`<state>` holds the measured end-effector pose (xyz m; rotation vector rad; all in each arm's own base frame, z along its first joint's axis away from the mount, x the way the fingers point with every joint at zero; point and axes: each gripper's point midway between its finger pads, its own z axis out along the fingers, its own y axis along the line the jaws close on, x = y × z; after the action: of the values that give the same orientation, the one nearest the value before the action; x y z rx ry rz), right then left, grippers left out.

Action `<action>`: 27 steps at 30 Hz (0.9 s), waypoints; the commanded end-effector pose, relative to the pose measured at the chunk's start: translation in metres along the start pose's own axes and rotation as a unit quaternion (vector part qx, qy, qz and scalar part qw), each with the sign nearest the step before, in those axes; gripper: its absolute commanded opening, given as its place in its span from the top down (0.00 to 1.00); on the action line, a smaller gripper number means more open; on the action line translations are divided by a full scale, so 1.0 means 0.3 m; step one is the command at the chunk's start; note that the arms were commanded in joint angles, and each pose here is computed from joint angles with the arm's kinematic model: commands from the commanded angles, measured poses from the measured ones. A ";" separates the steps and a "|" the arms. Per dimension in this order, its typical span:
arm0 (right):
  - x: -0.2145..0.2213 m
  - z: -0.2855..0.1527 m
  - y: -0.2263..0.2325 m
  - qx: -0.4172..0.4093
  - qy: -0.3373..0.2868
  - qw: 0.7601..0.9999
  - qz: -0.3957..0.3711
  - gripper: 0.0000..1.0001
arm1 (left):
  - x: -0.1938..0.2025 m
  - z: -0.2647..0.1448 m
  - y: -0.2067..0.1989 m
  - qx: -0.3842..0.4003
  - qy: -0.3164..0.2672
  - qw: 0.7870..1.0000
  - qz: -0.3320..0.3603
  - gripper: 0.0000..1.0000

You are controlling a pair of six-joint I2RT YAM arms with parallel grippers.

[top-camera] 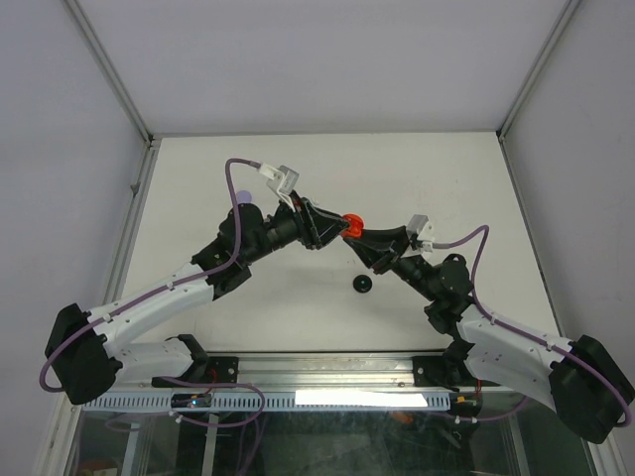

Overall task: Insert the wireless bluetooth earbuds into the charging case
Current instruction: Place the earbud in the charging case, then close the charging case.

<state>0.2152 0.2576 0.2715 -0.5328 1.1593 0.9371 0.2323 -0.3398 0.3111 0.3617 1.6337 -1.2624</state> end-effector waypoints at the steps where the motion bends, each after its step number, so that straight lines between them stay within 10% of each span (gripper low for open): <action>1: -0.146 0.026 0.034 -0.019 -0.068 0.997 -0.009 1.00 | -0.035 -0.021 -0.018 -0.003 -0.017 1.000 0.020 0.56; 13: -0.116 0.021 0.046 -0.031 -0.047 0.998 -0.009 1.00 | -0.085 -0.054 -0.052 0.006 0.006 1.000 0.030 0.10; 27: -0.126 0.054 0.128 -0.102 -0.029 0.994 0.011 1.00 | -0.002 -0.033 -0.129 0.115 0.094 0.989 -0.020 0.05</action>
<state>0.1969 0.2733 0.2886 -0.6349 1.1098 1.0419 0.2146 -0.3403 0.3094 0.5306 1.7274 -1.3612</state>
